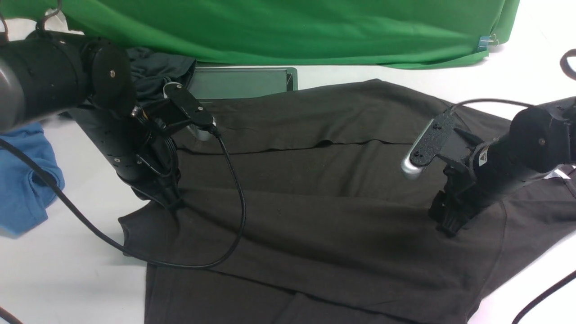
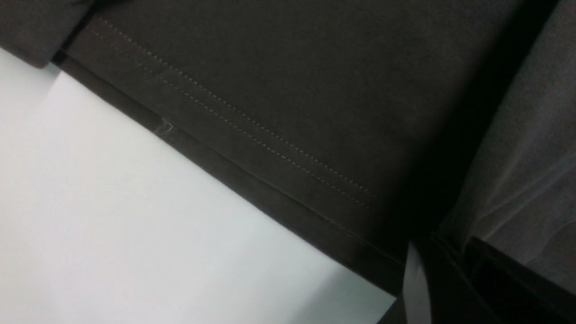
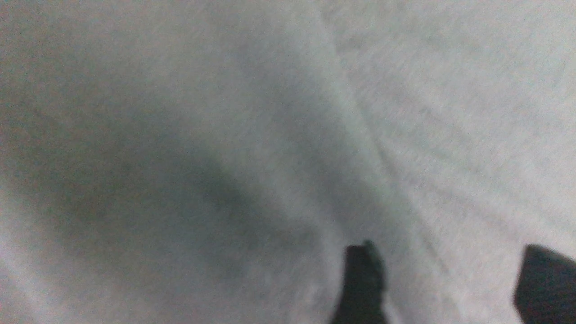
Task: Fold a long-sleeved shirt on a white desktop.
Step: 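Fold the left side of the black T-shirt inward over its body, then grab the top left corner of the dark shirt with the left gripper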
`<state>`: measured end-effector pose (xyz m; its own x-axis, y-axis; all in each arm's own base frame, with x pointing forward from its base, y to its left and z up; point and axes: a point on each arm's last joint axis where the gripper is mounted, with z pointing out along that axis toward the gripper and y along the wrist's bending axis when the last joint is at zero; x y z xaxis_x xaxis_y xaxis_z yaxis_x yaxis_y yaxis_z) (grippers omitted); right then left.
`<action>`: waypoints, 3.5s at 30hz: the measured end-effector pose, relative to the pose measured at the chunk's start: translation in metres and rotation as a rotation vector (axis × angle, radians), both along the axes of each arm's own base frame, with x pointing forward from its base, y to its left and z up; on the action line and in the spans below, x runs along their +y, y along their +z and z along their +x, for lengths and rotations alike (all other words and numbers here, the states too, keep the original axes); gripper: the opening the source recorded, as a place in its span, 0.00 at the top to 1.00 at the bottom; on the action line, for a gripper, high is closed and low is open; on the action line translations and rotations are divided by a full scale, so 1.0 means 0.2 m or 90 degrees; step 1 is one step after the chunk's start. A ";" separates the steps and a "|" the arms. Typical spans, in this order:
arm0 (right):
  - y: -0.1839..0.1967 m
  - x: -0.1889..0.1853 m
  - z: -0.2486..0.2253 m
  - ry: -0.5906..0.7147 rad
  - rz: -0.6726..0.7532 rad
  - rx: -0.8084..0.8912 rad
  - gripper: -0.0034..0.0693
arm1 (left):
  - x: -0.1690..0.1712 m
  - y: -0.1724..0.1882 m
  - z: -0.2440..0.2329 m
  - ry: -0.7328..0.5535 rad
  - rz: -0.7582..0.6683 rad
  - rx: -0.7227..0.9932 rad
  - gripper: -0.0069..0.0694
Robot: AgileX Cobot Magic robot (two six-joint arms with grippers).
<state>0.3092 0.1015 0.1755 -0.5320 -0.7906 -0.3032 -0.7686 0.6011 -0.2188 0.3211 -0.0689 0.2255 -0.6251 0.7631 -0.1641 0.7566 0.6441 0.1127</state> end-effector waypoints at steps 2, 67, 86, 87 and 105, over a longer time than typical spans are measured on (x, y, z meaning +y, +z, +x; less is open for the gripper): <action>-0.03 0.00 0.01 0.004 -0.002 0.002 0.26 | 0.00 0.00 0.00 0.000 0.000 0.001 0.88; 0.35 -0.08 -0.20 -0.223 0.080 0.011 0.37 | 0.00 -0.01 0.13 0.051 -0.005 -0.156 0.26; 0.50 0.04 -0.45 -0.125 0.151 -0.016 0.44 | 0.06 -0.26 0.40 -0.241 0.129 -0.220 0.62; 0.50 0.05 -0.45 -0.123 0.152 -0.021 0.44 | 0.06 -0.26 0.41 -0.243 0.127 -0.240 0.55; 0.51 0.05 -0.44 -0.118 0.159 -0.037 0.44 | 0.06 -0.35 0.45 -0.361 0.186 -0.258 0.34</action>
